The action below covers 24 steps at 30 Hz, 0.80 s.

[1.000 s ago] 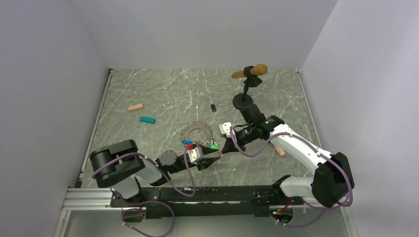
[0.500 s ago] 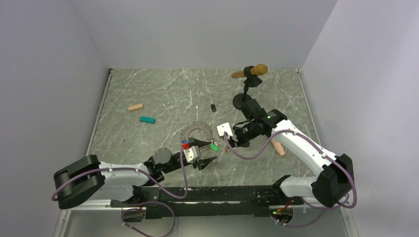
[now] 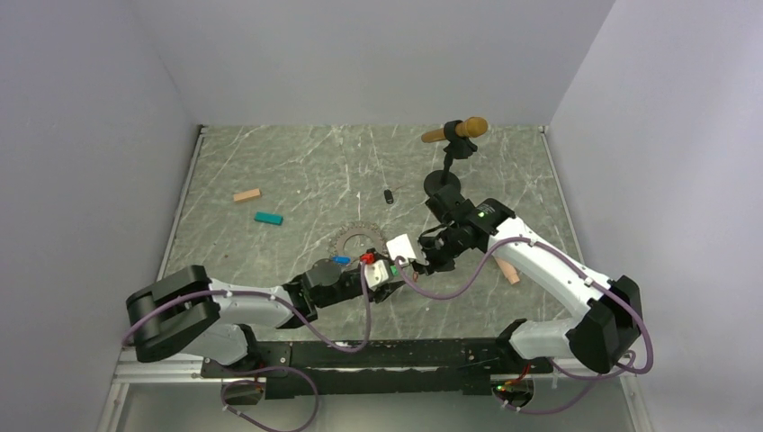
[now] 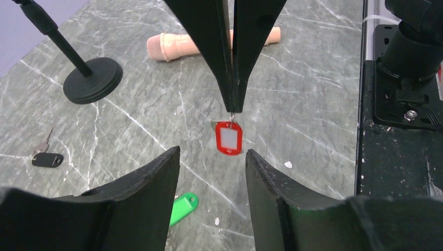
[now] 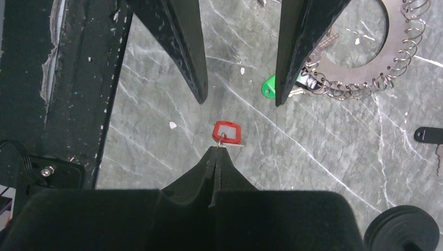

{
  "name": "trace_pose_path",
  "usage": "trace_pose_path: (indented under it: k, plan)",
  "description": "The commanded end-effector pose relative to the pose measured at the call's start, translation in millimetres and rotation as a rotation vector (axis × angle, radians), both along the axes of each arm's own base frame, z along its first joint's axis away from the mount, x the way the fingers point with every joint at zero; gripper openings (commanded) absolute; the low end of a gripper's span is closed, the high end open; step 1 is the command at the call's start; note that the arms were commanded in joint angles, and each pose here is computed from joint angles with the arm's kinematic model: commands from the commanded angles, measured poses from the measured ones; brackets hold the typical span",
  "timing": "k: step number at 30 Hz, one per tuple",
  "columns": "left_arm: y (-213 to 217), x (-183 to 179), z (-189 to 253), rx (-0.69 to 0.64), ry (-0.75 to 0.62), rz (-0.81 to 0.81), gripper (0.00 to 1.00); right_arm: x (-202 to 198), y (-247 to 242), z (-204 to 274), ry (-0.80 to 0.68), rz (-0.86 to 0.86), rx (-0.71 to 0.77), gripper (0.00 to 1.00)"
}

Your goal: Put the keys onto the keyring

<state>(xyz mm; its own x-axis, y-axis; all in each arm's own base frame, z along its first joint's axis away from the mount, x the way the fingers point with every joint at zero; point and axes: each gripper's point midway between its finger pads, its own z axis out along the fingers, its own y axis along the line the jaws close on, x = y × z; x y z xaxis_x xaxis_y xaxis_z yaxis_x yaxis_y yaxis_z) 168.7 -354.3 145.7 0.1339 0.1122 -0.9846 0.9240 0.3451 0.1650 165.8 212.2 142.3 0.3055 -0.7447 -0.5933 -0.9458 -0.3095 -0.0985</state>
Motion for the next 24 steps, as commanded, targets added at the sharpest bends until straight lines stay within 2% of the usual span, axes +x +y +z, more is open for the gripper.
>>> trace_pose_path:
  k: [1, 16, 24]
  plan:
    - [-19, 2, 27, -0.088, -0.036, -0.021, 0.54, 3, 6, 11, -0.008, 0.002, 0.016, 0.0]
    - [-34, -1, 23, -0.132, -0.002, -0.059, 0.37, -3, 16, 15, 0.043, 0.014, 0.066, 0.0]
    - [-32, -7, 19, -0.164, 0.018, -0.076, 0.35, -1, 17, 18, 0.053, -0.003, 0.088, 0.0]
